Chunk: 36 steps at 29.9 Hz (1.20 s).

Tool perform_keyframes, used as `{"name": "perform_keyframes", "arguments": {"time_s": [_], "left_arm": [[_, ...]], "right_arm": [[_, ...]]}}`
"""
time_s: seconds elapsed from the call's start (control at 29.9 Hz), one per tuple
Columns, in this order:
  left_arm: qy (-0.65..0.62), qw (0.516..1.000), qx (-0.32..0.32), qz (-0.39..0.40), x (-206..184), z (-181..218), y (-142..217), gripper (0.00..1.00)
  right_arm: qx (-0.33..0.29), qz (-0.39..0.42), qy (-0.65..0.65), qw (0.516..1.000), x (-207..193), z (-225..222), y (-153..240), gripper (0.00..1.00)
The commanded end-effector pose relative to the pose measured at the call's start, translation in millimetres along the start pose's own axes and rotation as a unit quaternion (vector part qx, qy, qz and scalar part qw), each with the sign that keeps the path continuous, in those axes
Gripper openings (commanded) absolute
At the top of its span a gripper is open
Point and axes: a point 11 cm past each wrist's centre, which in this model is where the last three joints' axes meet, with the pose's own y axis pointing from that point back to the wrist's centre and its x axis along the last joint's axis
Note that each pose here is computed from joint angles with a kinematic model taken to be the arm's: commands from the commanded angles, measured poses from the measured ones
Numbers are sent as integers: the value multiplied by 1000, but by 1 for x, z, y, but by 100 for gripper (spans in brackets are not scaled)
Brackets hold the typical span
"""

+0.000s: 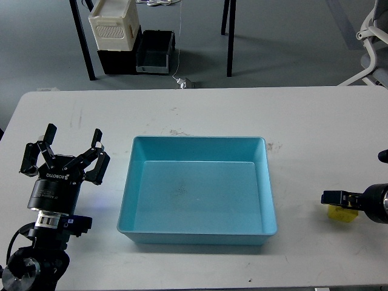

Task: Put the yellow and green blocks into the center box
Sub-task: 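Lower the right gripper onto the yellow cube and close on it, then carry the yellow cube over the tray and release it inside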

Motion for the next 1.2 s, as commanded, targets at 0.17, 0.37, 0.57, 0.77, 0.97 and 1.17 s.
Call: {"name": "perform_keyframes", "arguments": {"time_s": [0.17, 0.37, 0.57, 0.77, 0.97, 1.17], "left_arm": [[1, 1000, 0, 1, 1, 0, 1, 100], [1, 1000, 1, 1, 1, -1, 1, 100], [1, 1000, -1, 1, 0, 0, 1, 100], [1, 1000, -1, 1, 0, 0, 1, 100], [0, 1000, 0, 2, 1, 0, 1, 100], [0, 1000, 0, 1, 1, 0, 1, 100]], "right_arm": [[-2, 5, 3, 1000, 1, 0, 0, 2], [7, 19, 1, 1000, 11, -5, 9, 0], [58, 51, -21, 997, 35, -28, 37, 0], [173, 30, -92, 980, 65, -81, 71, 0], [209, 4, -78, 975, 71, -121, 69, 0], [213, -33, -23, 976, 59, -162, 51, 0]]}}
